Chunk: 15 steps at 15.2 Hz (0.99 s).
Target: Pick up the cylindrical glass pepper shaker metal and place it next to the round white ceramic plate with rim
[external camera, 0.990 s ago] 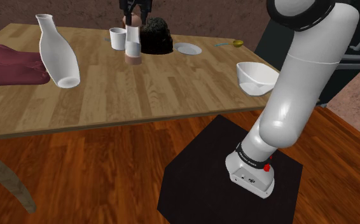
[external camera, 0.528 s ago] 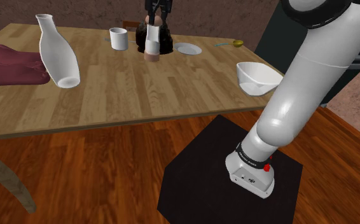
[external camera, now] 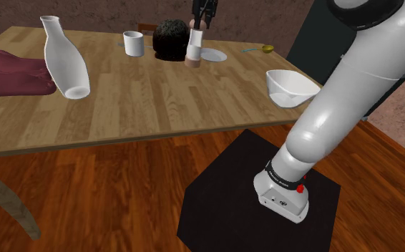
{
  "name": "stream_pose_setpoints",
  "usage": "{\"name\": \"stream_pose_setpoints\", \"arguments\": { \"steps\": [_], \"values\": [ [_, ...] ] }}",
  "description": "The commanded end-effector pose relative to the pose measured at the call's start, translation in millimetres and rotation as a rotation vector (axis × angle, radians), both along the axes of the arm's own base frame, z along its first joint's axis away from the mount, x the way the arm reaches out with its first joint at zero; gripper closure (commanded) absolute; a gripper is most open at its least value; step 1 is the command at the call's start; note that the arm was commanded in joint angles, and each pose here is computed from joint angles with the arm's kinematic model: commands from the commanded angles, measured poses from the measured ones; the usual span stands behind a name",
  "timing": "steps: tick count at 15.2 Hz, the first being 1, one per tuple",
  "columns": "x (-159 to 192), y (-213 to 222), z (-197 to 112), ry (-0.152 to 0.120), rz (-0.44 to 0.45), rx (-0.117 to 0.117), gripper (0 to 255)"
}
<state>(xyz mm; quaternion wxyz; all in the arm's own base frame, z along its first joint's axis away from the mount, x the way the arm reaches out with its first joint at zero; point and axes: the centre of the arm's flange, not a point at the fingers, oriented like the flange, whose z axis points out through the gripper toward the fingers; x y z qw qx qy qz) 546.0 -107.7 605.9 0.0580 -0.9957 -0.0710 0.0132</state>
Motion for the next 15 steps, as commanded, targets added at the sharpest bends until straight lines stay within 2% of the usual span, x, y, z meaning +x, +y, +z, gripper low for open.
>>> {"name": "stream_pose_setpoints", "arguments": {
  "steps": [1,15],
  "values": [
    [-7,-24,2,0.0,0.002,0.0,255],
    [-59,-201,2,0.0,0.002,0.0,255]
  ]
}}
